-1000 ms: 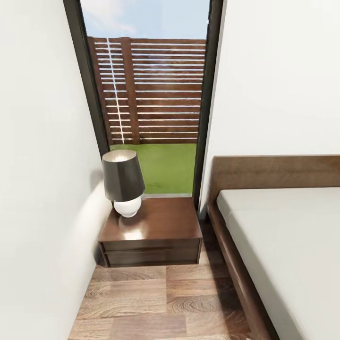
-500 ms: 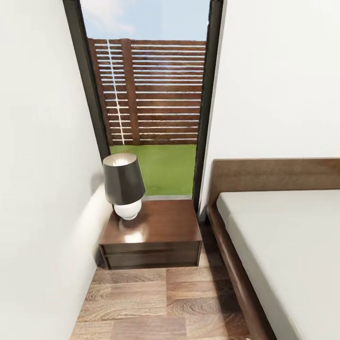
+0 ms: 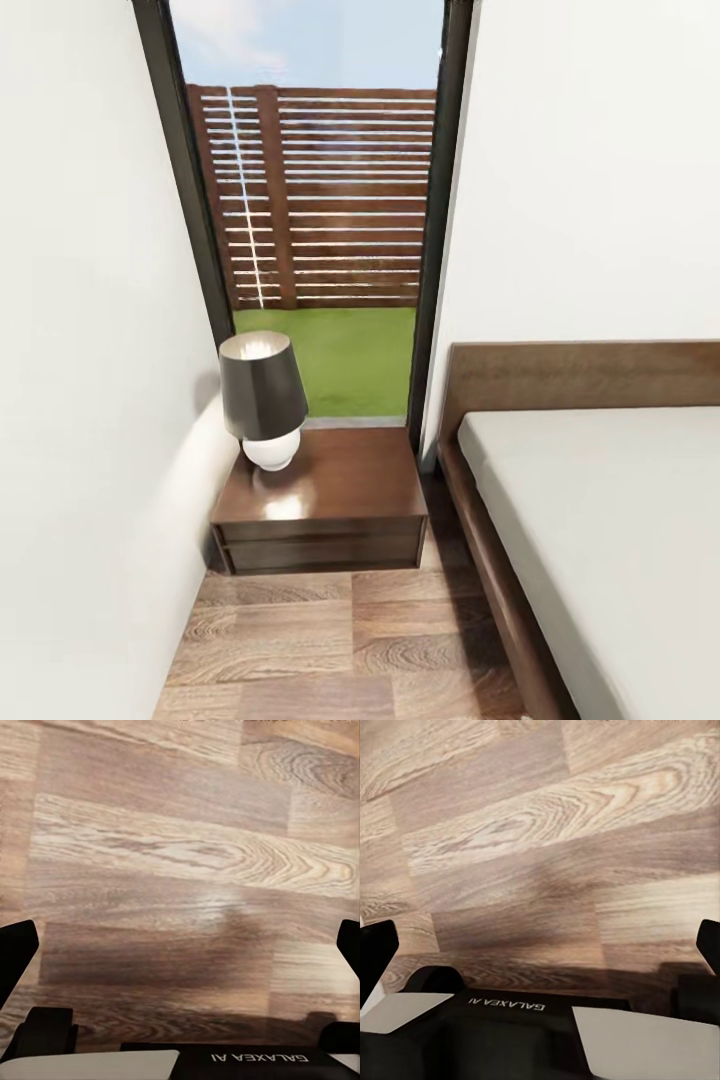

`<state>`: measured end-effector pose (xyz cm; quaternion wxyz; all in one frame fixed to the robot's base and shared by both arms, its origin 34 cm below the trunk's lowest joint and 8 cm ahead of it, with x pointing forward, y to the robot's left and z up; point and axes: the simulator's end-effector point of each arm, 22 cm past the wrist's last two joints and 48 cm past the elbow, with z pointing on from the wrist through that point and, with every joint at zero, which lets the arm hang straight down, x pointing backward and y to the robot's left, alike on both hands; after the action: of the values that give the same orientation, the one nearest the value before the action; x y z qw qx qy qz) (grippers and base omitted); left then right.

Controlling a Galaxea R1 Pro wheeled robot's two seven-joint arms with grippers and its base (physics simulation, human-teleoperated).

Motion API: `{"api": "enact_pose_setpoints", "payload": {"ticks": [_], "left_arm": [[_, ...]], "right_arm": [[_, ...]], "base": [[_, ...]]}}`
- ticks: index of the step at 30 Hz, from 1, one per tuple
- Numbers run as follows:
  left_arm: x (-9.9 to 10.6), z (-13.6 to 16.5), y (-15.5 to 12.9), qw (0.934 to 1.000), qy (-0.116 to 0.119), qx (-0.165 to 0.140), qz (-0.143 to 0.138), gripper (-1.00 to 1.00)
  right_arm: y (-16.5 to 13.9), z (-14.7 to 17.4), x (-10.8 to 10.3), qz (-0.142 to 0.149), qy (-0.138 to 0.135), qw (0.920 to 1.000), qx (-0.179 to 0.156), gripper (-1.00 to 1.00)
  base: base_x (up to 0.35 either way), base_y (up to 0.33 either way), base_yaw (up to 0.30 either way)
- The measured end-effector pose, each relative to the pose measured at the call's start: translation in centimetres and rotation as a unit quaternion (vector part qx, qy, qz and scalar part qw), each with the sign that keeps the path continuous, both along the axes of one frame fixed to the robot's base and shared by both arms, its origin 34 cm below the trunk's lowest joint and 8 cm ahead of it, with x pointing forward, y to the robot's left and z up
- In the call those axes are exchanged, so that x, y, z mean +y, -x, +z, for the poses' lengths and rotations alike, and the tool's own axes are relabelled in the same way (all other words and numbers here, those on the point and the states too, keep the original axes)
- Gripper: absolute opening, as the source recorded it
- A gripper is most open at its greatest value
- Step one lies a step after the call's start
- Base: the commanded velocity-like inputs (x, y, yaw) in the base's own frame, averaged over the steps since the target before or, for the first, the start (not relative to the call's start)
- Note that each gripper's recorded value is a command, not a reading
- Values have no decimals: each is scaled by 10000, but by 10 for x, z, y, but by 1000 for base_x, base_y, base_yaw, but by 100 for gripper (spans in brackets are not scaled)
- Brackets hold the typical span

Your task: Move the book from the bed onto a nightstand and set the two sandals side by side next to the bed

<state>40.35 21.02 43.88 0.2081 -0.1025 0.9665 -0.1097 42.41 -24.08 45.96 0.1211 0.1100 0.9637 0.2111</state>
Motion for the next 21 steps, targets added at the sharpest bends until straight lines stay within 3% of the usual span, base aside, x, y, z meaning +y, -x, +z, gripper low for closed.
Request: {"api": "enact_pose_setpoints", "payload": {"ticks": [21], "left_arm": [[0, 36, -1, 10000, 8, 10, -3, 100]], "right_arm": [[-2, 36, 0, 0, 0, 10000, 4, 100]], "base": [[0, 0, 0]]}}
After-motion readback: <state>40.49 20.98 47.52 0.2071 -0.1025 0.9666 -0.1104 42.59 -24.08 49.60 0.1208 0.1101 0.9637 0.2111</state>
